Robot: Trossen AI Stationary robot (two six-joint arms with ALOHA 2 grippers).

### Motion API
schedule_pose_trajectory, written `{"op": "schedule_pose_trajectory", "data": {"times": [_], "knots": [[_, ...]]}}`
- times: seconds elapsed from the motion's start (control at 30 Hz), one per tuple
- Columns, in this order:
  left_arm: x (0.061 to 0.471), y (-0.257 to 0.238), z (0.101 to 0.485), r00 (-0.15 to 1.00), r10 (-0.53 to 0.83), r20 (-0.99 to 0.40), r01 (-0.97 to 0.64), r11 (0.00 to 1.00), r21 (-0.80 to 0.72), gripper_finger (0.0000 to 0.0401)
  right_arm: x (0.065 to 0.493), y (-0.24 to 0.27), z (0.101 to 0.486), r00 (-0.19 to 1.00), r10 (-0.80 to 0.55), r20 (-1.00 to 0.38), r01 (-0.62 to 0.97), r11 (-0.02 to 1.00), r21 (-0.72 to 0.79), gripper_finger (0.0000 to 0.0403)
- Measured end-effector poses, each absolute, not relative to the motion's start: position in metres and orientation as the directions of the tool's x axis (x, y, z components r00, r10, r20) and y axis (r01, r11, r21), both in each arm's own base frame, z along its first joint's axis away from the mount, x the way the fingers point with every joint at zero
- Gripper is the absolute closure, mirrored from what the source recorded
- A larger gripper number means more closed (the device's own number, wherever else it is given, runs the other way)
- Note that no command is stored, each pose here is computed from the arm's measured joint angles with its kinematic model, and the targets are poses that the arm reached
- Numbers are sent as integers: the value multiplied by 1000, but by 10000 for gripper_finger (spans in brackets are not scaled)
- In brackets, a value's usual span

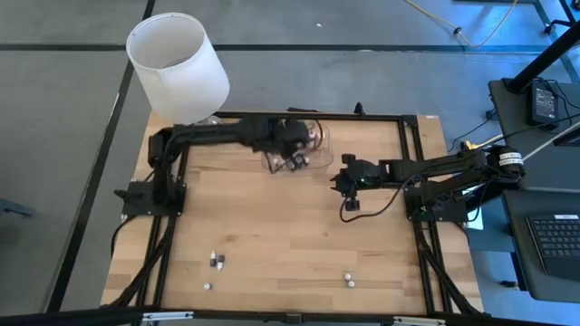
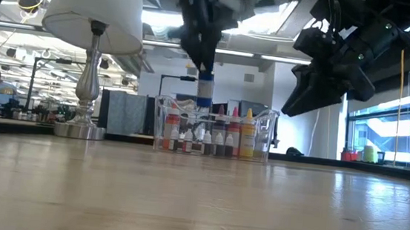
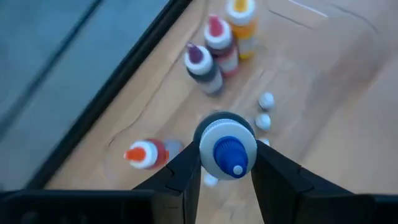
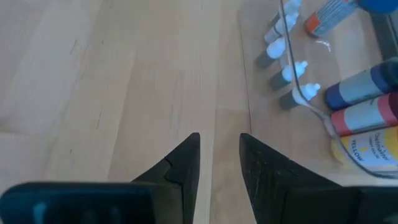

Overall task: Pick & Place food coloring
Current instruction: Put the large blue food coloring bottle into the transparent bin

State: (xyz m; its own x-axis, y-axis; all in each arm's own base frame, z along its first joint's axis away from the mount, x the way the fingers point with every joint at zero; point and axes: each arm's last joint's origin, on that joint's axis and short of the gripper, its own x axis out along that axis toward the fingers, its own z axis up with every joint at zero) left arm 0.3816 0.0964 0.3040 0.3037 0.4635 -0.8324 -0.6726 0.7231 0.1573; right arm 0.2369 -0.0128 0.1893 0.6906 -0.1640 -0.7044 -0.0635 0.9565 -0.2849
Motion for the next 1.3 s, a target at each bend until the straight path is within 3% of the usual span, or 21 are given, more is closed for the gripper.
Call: {"op": "schedule_pose_trajectory", "data": {"times": [0.17, 0.33, 0.97, 1.3], "knots": [[377, 141, 290, 354, 429, -831, -732, 680, 39, 289, 235, -13, 188, 673, -164, -722, -70, 957, -283, 288], [369, 159, 272, 306, 417, -856, -750, 659, 53, 288, 234, -13, 187, 665, -164, -729, -73, 957, -282, 288], [378, 170, 226, 272, 322, -907, -726, 688, 27, 281, 237, -13, 190, 694, -165, -701, -58, 958, -282, 288], [375, 181, 222, 259, 334, -906, -741, 670, 35, 280, 237, -13, 190, 694, -165, -701, -59, 957, -283, 288]]}}
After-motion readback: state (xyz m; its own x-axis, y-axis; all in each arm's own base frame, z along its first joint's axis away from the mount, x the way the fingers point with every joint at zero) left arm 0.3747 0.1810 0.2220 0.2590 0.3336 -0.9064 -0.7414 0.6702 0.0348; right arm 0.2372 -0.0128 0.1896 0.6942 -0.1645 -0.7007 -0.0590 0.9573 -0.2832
